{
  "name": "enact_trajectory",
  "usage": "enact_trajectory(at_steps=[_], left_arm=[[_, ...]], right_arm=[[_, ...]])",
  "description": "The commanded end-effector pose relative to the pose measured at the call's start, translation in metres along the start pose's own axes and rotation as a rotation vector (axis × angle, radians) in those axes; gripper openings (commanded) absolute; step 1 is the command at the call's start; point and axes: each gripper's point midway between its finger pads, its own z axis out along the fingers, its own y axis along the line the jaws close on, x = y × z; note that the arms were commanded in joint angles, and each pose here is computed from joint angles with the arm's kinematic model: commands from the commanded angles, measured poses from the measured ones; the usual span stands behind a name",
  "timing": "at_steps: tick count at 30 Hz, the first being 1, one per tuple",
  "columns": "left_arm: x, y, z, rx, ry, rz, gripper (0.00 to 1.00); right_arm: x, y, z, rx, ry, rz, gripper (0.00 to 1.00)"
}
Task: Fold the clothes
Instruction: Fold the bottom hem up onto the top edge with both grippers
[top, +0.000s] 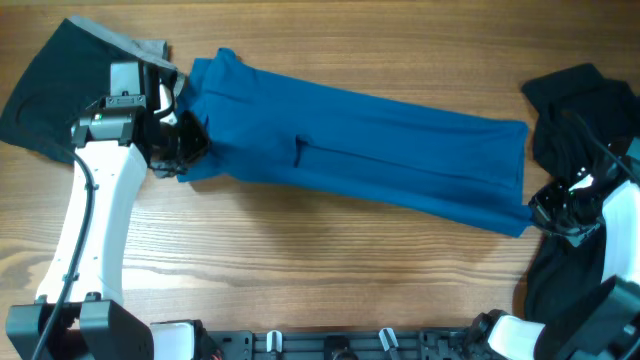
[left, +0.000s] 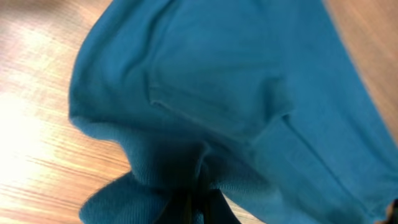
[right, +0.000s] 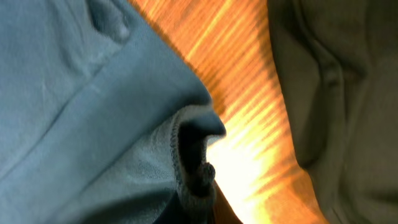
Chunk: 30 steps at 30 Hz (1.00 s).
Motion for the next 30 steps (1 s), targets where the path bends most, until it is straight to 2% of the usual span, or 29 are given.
enact_trajectory(at_steps=[1,7,11,16,22,30], left_arm=[[-0.010,-0.028,0.001,0.075,-0.049,0.063,0.04],[-0.030,-0.054,0.016,0.110,-0.136,0.156,0.04],[-0.045,-0.057,0.031,0.105,-0.170,0.164,0.04],[-0.062,-0.059,0.054,0.099,-0.205,0.175,0.04],[-0.075,-0.062,0.075,0.106,-0.229,0.177,0.04],[-0.094,-0.080,0.076,0.154,-0.313,0.187,0.04]], right_arm=[[-0.014,0.013,0.008,-0.058,-0.005,-0.010,0.05],[-0.029,0.015,0.008,-0.060,-0.063,0.013,0.06],[-0.035,0.017,0.017,-0.066,-0.057,0.058,0.06],[-0.056,0.044,0.026,-0.203,-0.091,0.036,0.06],[-0.070,0.069,0.038,-0.275,-0.114,0.041,0.06],[-0.090,0.091,0.042,-0.346,-0.181,0.015,0.06]])
